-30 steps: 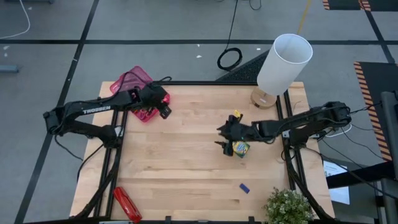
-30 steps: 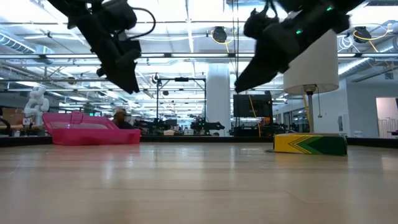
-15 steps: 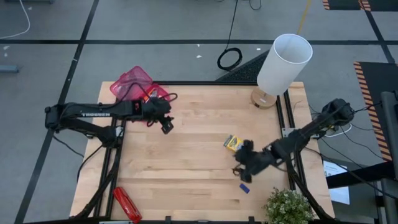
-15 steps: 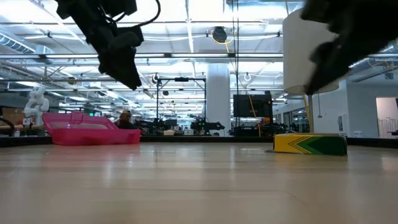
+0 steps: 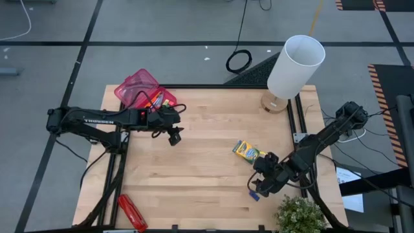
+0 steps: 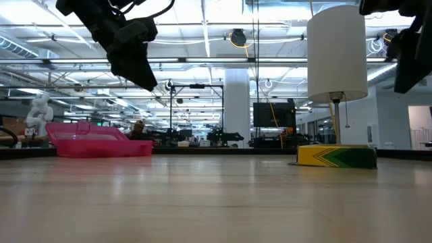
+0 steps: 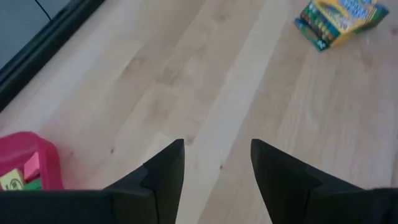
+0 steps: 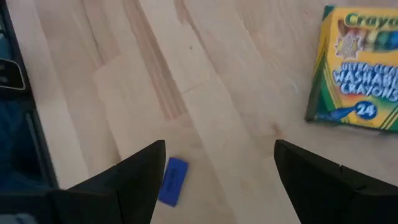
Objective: Pack school essentials
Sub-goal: Put the blue eraser into the pink supply box
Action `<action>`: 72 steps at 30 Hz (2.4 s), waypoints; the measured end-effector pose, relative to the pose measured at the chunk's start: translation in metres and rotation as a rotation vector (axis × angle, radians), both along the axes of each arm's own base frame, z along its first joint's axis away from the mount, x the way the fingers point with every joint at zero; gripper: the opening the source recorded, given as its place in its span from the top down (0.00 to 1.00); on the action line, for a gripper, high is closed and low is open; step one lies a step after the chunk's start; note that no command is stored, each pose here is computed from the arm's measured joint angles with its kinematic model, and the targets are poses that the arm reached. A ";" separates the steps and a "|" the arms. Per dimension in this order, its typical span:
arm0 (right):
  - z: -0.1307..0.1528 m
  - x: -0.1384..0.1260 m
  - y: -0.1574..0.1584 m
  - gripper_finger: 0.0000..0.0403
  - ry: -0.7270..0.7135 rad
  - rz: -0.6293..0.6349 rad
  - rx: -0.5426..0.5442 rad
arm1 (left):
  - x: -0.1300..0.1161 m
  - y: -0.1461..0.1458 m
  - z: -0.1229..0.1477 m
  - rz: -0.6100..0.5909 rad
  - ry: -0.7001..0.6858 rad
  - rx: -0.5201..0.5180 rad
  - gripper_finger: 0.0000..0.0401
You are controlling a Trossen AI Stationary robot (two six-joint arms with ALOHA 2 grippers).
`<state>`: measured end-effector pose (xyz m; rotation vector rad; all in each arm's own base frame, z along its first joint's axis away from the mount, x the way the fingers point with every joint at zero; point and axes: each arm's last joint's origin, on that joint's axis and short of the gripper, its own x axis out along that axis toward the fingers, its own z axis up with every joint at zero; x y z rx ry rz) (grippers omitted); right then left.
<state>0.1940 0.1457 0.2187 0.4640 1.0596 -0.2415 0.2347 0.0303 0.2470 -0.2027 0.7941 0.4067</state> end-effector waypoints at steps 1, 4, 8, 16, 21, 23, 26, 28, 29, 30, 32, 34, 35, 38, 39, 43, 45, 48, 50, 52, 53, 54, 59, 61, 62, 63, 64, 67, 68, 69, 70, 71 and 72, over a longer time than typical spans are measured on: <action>0.000 0.000 0.000 0.28 0.009 -0.004 0.020 | 0.001 0.001 0.001 0.002 -0.009 0.001 0.54; 0.000 0.000 0.003 0.28 0.023 0.009 0.067 | 0.001 0.002 0.001 0.007 -0.019 0.004 0.54; 0.000 -0.001 0.004 0.28 0.036 -0.033 0.097 | 0.001 0.003 0.001 0.011 -0.018 0.002 0.54; -0.007 -0.005 0.014 0.28 0.071 -0.138 0.148 | 0.001 -0.001 0.001 0.009 -0.015 -0.012 0.54; -0.014 -0.005 0.019 0.28 0.112 -0.123 0.140 | 0.001 -0.001 0.001 0.008 -0.015 -0.011 0.54; -0.017 -0.004 0.019 0.28 0.121 -0.093 0.119 | 0.001 -0.001 0.001 0.007 -0.014 -0.009 0.54; -0.021 -0.002 0.021 0.28 0.125 -0.036 0.084 | 0.001 -0.001 0.001 0.006 -0.014 -0.006 0.54; -0.025 -0.001 0.022 0.28 0.135 -0.035 0.073 | 0.001 -0.001 0.001 0.004 -0.012 0.000 0.54; -0.027 0.001 0.024 0.28 0.133 -0.022 0.070 | 0.001 -0.001 0.001 0.004 -0.012 0.000 0.54; -0.030 0.004 0.026 0.28 0.124 0.002 0.071 | 0.001 -0.001 0.001 0.004 -0.012 0.000 0.54; -0.037 0.009 0.032 0.28 0.124 0.047 0.082 | 0.001 -0.001 0.001 0.004 -0.010 0.000 0.54; -0.047 0.013 0.037 0.28 0.143 0.078 0.083 | 0.001 -0.001 0.000 0.004 -0.009 0.000 0.54; -0.052 0.015 0.038 0.28 0.154 0.082 0.073 | 0.000 -0.001 0.000 0.004 -0.007 -0.001 0.54; -0.062 0.017 0.044 0.28 0.202 0.093 0.029 | 0.000 -0.001 0.000 0.011 -0.005 -0.007 0.54; -0.062 0.018 0.046 0.28 0.213 0.105 0.015 | 0.000 -0.001 0.000 0.013 -0.006 -0.009 0.54; -0.059 0.024 0.060 0.28 0.245 0.169 -0.037 | 0.000 -0.001 0.000 0.011 -0.006 -0.007 0.54; -0.057 0.027 0.064 0.28 0.273 0.172 -0.061 | 0.000 -0.001 0.000 0.010 -0.006 -0.006 0.54; -0.059 0.031 0.066 0.28 0.314 0.150 -0.090 | 0.000 -0.001 0.000 -0.001 -0.001 0.005 0.54; -0.062 0.033 0.065 0.28 0.340 0.132 -0.087 | 0.000 -0.001 0.000 -0.006 0.001 0.010 0.54; -0.065 0.034 0.065 0.28 0.364 0.121 -0.069 | 0.000 0.000 0.000 -0.008 0.003 0.015 0.54; -0.067 0.035 0.065 0.28 0.373 0.121 -0.060 | 0.000 0.000 0.000 -0.008 0.003 0.017 0.54; -0.067 0.035 0.066 0.28 0.371 0.121 -0.055 | 0.000 0.001 0.000 -0.006 0.004 0.017 0.54; -0.070 0.037 0.069 0.28 0.366 0.137 -0.033 | 0.000 0.003 0.000 -0.001 0.005 0.019 0.54; -0.073 0.038 0.069 0.28 0.374 0.147 -0.043 | 0.000 0.003 0.000 -0.002 0.005 0.021 0.54; -0.075 0.038 0.069 0.28 0.379 0.150 -0.048 | 0.000 0.003 0.000 -0.002 0.005 0.021 0.54; -0.078 0.038 0.069 0.28 0.385 0.150 -0.054 | 0.000 0.003 0.000 -0.001 0.005 0.021 0.54; -0.079 0.038 0.070 0.29 0.388 0.150 -0.056 | 0.000 0.003 0.000 -0.001 0.005 0.021 0.54; -0.083 0.039 0.071 0.33 0.397 0.149 -0.065 | 0.000 0.003 0.000 -0.001 0.005 0.021 0.54; -0.084 0.039 0.070 0.35 0.399 0.150 -0.068 | 0.000 0.003 0.000 -0.001 0.005 0.021 0.54; -0.084 0.039 0.070 0.38 0.400 0.157 -0.070 | 0.000 0.003 0.000 -0.001 0.005 0.021 0.54; -0.084 0.039 0.070 0.40 0.400 0.165 -0.074 | 0.000 0.003 0.000 -0.001 0.005 0.021 0.54; -0.084 0.039 0.070 0.43 0.400 0.173 -0.077 | 0.000 0.003 0.000 -0.001 0.005 0.021 0.54; -0.084 0.039 0.070 0.45 0.399 0.178 -0.079 | 0.000 0.003 0.000 -0.001 0.005 0.021 0.54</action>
